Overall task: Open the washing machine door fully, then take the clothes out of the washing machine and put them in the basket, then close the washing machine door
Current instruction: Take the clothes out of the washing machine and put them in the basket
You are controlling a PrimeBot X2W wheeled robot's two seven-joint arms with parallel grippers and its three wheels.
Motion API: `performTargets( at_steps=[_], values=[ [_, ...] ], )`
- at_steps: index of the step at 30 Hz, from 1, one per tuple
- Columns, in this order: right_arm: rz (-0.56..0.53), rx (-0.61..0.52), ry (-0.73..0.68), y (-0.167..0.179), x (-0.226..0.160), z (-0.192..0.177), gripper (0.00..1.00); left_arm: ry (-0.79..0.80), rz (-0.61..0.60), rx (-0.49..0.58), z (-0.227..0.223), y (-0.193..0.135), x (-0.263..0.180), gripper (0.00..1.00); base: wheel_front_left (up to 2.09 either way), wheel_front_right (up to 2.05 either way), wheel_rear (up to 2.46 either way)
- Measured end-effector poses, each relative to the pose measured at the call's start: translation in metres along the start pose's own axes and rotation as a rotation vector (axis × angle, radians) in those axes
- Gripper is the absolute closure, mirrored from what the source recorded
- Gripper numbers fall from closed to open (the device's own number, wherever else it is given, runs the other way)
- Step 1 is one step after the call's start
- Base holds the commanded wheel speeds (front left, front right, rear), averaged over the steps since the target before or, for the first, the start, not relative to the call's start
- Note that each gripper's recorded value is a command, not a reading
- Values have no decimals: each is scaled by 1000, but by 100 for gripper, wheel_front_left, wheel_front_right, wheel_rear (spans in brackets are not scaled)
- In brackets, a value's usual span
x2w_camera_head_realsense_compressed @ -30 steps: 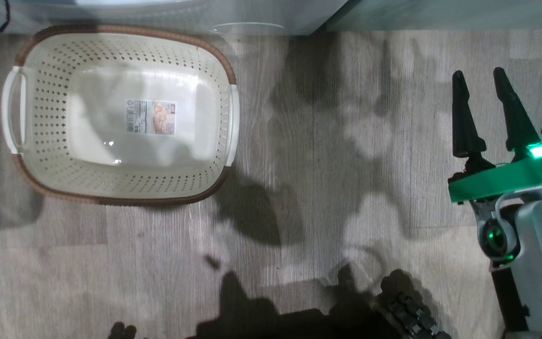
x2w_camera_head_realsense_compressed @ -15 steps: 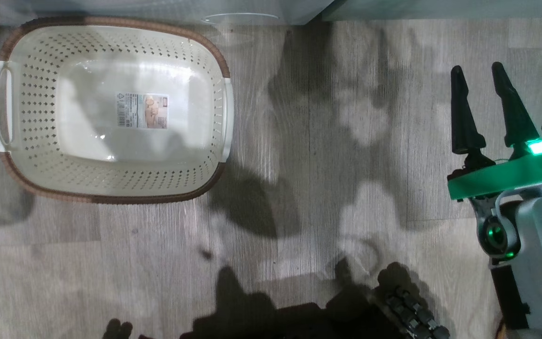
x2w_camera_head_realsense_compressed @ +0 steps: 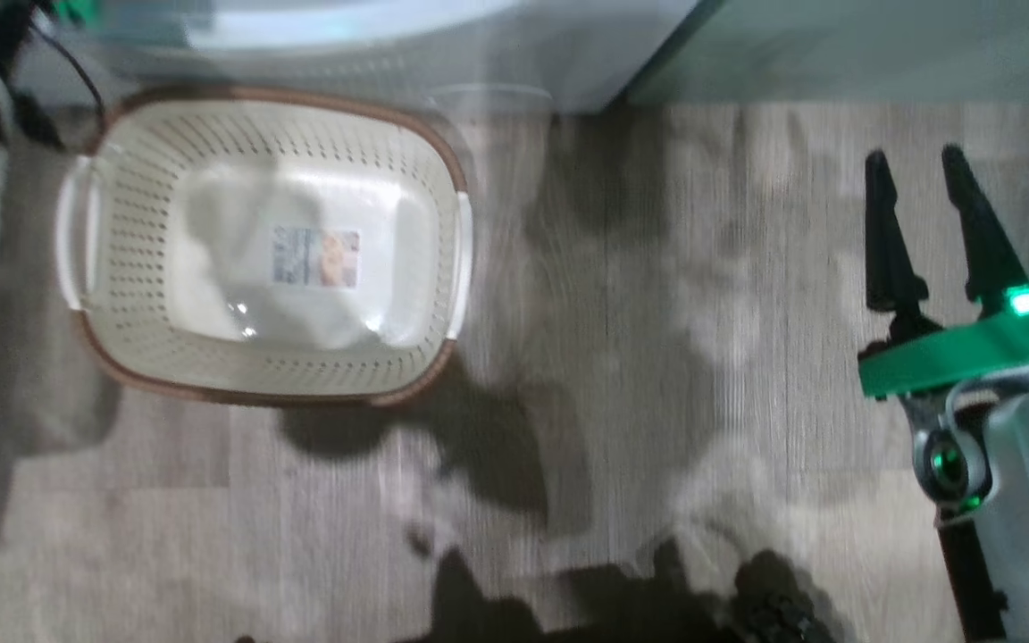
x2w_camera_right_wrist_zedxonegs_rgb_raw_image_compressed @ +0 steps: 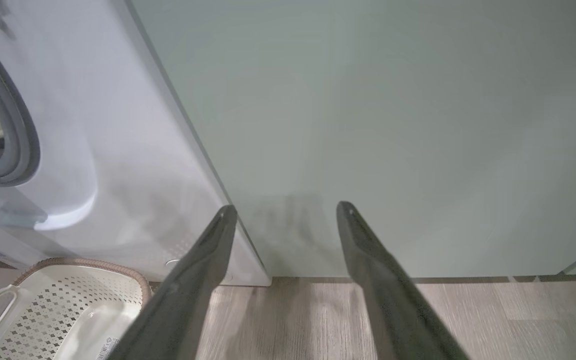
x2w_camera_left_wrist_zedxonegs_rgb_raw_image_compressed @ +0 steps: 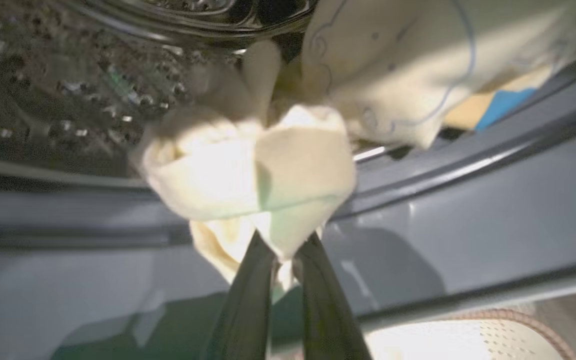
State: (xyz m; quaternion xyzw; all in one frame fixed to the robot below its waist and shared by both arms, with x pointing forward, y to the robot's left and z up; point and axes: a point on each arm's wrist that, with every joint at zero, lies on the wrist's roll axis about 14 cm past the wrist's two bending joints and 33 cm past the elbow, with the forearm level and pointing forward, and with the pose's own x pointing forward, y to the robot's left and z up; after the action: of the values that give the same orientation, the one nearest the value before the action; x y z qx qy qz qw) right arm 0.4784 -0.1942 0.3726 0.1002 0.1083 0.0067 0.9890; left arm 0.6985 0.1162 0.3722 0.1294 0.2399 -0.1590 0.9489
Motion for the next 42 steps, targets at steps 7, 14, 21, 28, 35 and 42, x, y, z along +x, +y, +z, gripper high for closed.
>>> performTargets(
  at_steps=[7, 14, 21, 28, 35, 42],
  values=[
    [2, -10, 2, 7, -27, 6, 0, -23, -25, -53, -7, -20, -44, 100, 0, 0, 0],
    [22, -12, -39, 18, -48, 25, 0, -84, -31, -113, 1, -36, -91, 100, 0, 0, 0],
    [35, -17, -59, 25, -71, 34, 0, -130, -13, -178, 0, -44, -130, 100, 0, 0, 0],
    [46, -19, -90, 31, -91, 44, 0, -144, -28, -228, -11, -63, -166, 100, 0, 0, 0],
    [49, -18, -113, 33, -98, 51, 0, -89, -28, -289, -50, -82, -188, 100, 0, 0, 0],
    [46, -19, -109, 31, -101, 49, 0, 18, -60, -337, -92, -108, -199, 100, 0, 0, 0]
  ],
)
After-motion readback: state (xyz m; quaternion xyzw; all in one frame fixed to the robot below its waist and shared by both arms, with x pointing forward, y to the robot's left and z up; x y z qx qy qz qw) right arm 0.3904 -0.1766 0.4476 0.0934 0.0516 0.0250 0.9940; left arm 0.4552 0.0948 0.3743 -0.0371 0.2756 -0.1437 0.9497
